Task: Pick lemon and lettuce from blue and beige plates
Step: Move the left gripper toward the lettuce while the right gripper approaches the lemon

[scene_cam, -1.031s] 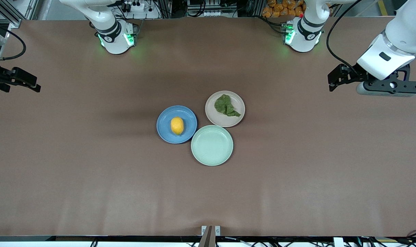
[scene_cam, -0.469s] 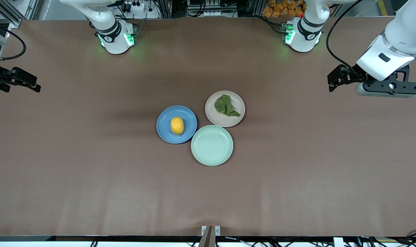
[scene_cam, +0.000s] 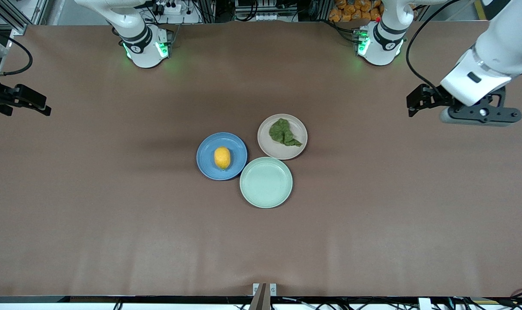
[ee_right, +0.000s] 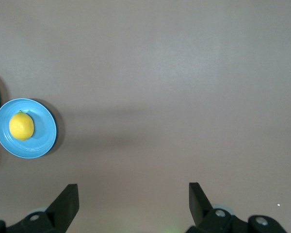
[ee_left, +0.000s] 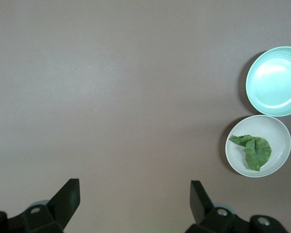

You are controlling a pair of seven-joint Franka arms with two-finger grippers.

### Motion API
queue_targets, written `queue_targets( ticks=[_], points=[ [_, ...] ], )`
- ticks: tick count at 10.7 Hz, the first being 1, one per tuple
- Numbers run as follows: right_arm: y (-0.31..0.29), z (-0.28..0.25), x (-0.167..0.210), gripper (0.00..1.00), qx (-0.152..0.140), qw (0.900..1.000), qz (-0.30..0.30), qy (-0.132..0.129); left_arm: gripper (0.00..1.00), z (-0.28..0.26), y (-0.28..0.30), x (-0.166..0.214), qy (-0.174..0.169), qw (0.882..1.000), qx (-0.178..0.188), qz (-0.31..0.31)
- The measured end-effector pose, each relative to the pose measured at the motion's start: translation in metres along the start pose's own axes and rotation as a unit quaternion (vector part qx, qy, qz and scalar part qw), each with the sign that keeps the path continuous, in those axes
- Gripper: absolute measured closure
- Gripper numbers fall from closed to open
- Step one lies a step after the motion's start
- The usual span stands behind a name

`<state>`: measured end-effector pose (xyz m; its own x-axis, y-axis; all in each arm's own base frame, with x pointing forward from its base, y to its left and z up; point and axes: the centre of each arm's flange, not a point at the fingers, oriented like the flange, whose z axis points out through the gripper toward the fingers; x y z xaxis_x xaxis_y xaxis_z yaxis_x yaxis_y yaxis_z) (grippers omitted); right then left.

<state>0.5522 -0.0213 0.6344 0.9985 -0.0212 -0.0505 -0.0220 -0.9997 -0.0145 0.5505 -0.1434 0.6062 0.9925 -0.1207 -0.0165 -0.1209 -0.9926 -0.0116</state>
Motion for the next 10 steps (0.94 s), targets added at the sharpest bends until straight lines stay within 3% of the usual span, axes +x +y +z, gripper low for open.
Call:
queue_targets(
  ticks=[6,10],
  points=[
    [0.0,0.0,0.0,0.0,0.0,1.0,0.0,0.0,0.0,0.09,0.081,0.023,-0.072,0.997,0.007,0.029],
    [-0.005,0.002,0.002,0.0,0.001,1.0,-0.004,-0.003,0.0,0.125,0.121,0.027,-0.084,0.995,0.009,0.048]
  ],
)
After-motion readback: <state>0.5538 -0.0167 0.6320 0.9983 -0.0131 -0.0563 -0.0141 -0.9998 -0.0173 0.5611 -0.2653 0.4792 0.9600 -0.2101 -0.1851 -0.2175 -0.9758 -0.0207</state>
